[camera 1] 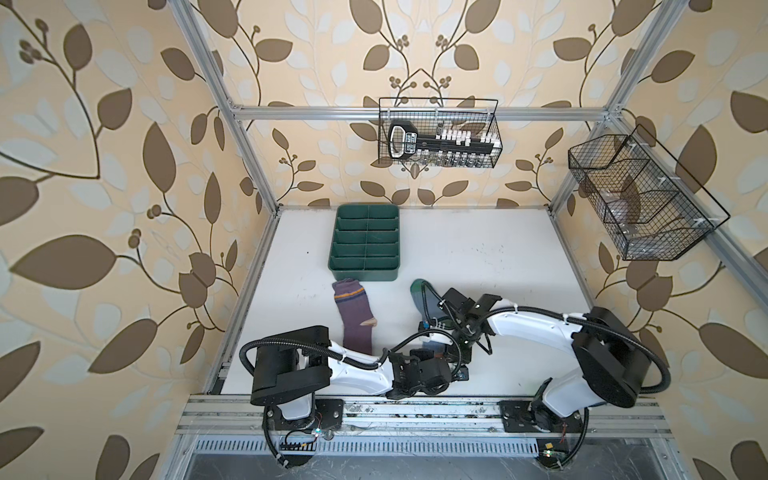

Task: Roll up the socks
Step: 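Lift the right gripper away from the roll toward the far side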

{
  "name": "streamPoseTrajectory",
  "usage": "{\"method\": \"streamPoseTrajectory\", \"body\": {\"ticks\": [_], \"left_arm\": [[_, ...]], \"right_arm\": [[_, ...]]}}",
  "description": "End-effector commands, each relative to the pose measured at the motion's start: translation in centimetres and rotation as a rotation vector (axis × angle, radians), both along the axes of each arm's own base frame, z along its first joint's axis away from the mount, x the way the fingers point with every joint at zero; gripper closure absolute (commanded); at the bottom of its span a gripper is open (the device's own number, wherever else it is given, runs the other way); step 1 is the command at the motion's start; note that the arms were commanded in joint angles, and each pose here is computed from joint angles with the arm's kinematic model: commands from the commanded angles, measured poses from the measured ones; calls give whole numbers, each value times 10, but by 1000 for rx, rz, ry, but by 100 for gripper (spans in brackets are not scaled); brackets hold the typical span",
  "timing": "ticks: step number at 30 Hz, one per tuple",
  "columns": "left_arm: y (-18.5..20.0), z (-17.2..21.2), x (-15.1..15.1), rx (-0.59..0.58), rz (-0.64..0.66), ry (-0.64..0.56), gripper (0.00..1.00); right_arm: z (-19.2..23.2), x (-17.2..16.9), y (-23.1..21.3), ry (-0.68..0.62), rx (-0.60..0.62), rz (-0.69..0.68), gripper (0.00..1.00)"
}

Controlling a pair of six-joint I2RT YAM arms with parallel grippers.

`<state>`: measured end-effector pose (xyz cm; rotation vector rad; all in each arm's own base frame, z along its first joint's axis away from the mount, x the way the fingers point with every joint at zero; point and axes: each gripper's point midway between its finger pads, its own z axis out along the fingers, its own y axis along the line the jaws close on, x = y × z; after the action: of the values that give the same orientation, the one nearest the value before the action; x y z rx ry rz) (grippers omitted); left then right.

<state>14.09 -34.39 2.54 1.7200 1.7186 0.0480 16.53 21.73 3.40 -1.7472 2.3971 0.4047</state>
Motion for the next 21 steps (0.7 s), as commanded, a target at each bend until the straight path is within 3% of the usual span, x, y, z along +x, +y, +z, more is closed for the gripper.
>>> {"method": "streamPoseTrajectory", "body": {"ticks": [1,4,8,13,16,18,20,21], "left_arm": [[10,9,3,7,50,38,100],[10,13,3,-10,52,69,100],[7,19,-4,-10,27,149,100],[4,17,-26,20,-31,372,100],[5,13,-34,42,-21,529,100],[6,10,-33,49,2,616,100],[5,9,-31,51,31,689,100],[5,8,-30,57,43,732,100]], "right_arm": [[23,26,-12,-218,29,-15,50],[56,50,-24,-438,83,-79,42],[127,92,-47,-758,214,-287,39],[220,116,-97,-1084,372,-613,39],[258,108,-121,-1182,455,-730,40],[271,98,-127,-1207,489,-728,41],[269,80,-111,-1173,512,-570,42],[264,65,-97,-1144,524,-427,43]]}}
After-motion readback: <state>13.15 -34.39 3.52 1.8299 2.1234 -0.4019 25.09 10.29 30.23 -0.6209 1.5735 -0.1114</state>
